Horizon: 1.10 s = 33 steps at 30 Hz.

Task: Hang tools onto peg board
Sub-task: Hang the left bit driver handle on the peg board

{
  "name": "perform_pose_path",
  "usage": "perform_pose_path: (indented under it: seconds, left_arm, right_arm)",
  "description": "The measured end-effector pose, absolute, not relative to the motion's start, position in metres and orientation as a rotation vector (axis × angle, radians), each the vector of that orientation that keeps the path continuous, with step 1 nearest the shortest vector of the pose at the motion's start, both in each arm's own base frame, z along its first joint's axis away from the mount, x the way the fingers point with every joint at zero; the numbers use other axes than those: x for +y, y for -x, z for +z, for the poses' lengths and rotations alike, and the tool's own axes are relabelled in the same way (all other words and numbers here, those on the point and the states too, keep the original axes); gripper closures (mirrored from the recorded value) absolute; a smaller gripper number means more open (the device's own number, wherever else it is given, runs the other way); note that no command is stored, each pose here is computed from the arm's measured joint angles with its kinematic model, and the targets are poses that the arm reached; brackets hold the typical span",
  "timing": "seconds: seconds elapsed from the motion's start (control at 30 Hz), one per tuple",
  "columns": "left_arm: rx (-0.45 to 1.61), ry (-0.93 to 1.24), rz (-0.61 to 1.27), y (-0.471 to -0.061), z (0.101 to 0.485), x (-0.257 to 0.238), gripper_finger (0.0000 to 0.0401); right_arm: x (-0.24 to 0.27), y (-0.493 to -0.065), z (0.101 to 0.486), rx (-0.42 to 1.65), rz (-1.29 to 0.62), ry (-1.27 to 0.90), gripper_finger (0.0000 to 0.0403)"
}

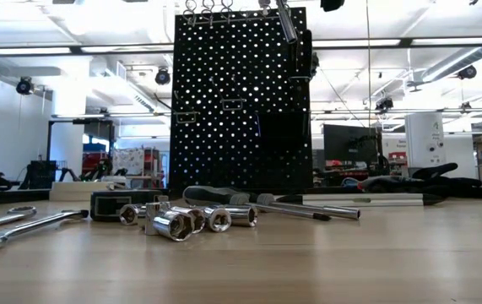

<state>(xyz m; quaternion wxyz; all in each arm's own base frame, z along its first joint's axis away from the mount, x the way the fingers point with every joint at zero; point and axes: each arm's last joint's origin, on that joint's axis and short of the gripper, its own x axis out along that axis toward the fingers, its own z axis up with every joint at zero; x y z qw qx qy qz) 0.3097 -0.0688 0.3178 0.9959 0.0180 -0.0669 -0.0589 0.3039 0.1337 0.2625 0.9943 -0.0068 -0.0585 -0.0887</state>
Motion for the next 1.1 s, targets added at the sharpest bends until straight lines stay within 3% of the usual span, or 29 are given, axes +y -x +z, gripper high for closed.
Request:
perform_pose_path:
  seconds: [0.23,0.47,0.63,0.83,1.1]
  left_arm:
    - [-0.134,-0.034,-0.109,-0.304,0.326,-0.065,0.0285]
    - [-0.086,-0.041,0.001,-0.290,0.377,-0.039,0.0285]
    - [0.004,-0.091,0.078,-0.284,0.422,-0.015,0.0285]
    - [-0.021,-0.122,0.206,-0.265,0.492,0.022,0.0285]
    - [-0.045,-0.121,0.250,-0.255,0.540,0.059,0.0285]
  right_arm:
    - [0.133,-0.304,0.263,-0.122,-0.171,-0.003,0.0348]
    - [0.136,-0.303,0.265,-0.143,-0.144,-0.059,0.0225]
    - [0.135,-0.303,0.265,-0.141,-0.152,-0.089,0.0175]
    - [0.135,-0.303,0.257,-0.073,-0.151,-0.116,0.0157]
    - [0.134,-0.302,0.249,-0.028,-0.156,-0.126,0.0173]
